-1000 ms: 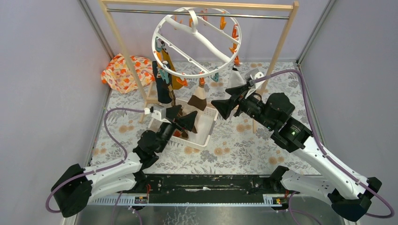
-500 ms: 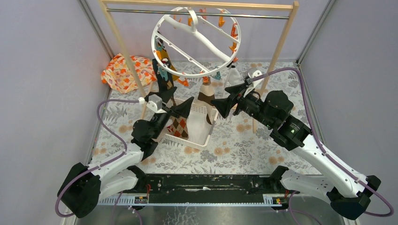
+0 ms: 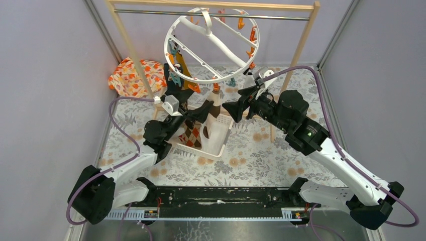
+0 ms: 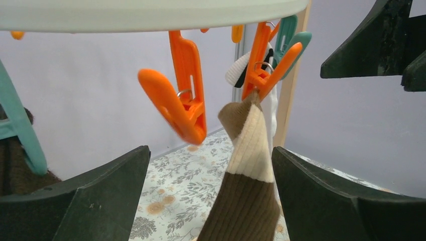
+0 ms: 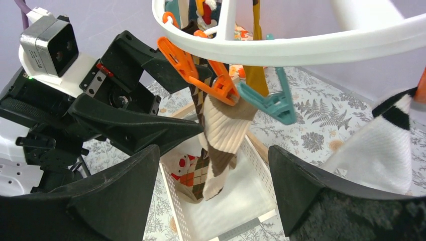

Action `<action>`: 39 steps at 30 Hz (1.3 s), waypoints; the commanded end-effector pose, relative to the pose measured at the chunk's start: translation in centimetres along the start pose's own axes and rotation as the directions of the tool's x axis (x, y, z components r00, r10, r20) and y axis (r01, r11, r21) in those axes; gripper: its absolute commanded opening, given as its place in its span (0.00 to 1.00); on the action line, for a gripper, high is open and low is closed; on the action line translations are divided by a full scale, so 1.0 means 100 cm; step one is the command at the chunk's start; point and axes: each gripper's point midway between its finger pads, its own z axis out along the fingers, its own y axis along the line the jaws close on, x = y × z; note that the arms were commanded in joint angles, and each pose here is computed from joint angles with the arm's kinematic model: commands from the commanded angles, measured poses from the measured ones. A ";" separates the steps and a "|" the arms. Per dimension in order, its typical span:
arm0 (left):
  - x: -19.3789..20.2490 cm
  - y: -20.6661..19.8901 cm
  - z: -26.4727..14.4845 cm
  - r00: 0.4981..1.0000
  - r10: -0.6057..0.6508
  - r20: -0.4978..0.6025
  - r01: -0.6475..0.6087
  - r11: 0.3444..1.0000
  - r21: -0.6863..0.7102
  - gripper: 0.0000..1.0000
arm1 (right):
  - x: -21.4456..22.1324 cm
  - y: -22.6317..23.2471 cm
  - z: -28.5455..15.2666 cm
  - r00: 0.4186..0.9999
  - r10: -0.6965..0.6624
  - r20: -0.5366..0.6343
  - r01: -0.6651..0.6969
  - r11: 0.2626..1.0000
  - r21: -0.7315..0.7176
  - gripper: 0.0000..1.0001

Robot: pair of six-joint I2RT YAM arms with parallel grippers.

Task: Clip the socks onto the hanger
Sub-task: Reset both arms

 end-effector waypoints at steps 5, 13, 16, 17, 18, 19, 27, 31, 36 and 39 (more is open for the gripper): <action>-0.034 0.002 0.008 0.992 0.063 0.106 -0.065 0.998 0.015 0.99 | -0.027 0.005 -0.004 0.997 -0.015 0.071 0.016 1.000 -0.016 0.85; -0.033 -0.001 0.002 0.995 0.032 0.098 -0.035 0.999 0.025 0.99 | -0.029 0.000 -0.007 0.996 -0.003 0.087 0.002 1.000 0.018 0.85; -0.024 0.002 -0.003 0.999 -0.012 0.049 0.012 1.000 -0.001 0.98 | -0.033 -0.003 -0.010 0.994 0.006 0.105 -0.010 0.999 0.034 0.84; -0.019 0.006 -0.007 0.999 -0.037 0.034 0.038 0.999 -0.032 0.98 | -0.033 -0.003 -0.011 0.994 0.010 0.109 -0.014 0.999 0.038 0.84; -0.013 0.012 -0.012 0.997 -0.077 0.013 0.078 0.994 -0.079 0.98 | -0.032 -0.003 -0.011 0.994 0.012 0.109 -0.016 0.999 0.038 0.84; -0.006 0.019 -0.017 0.992 -0.125 -0.008 0.123 0.983 -0.137 0.98 | -0.031 -0.004 -0.011 0.994 0.013 0.107 -0.017 0.999 0.042 0.85; 0.048 0.068 -0.084 0.934 -0.339 -0.114 0.223 0.801 -0.555 0.99 | -0.002 -0.030 -0.011 0.994 0.052 0.100 -0.069 0.982 0.173 0.87; 0.043 0.074 -0.113 0.921 -0.383 -0.070 0.248 0.716 -0.653 0.99 | 0.022 -0.067 -0.026 0.993 0.064 0.095 -0.095 0.926 0.365 0.92; 0.044 0.072 -0.125 0.908 -0.412 -0.071 0.259 0.687 -0.678 0.99 | 0.074 -0.107 -0.047 0.992 0.127 -0.006 -0.107 0.860 0.499 0.96; 0.051 0.073 -0.128 0.898 -0.430 -0.092 0.250 0.670 -0.699 0.99 | 0.095 -0.122 -0.053 0.981 0.194 -0.024 -0.156 0.849 0.505 0.97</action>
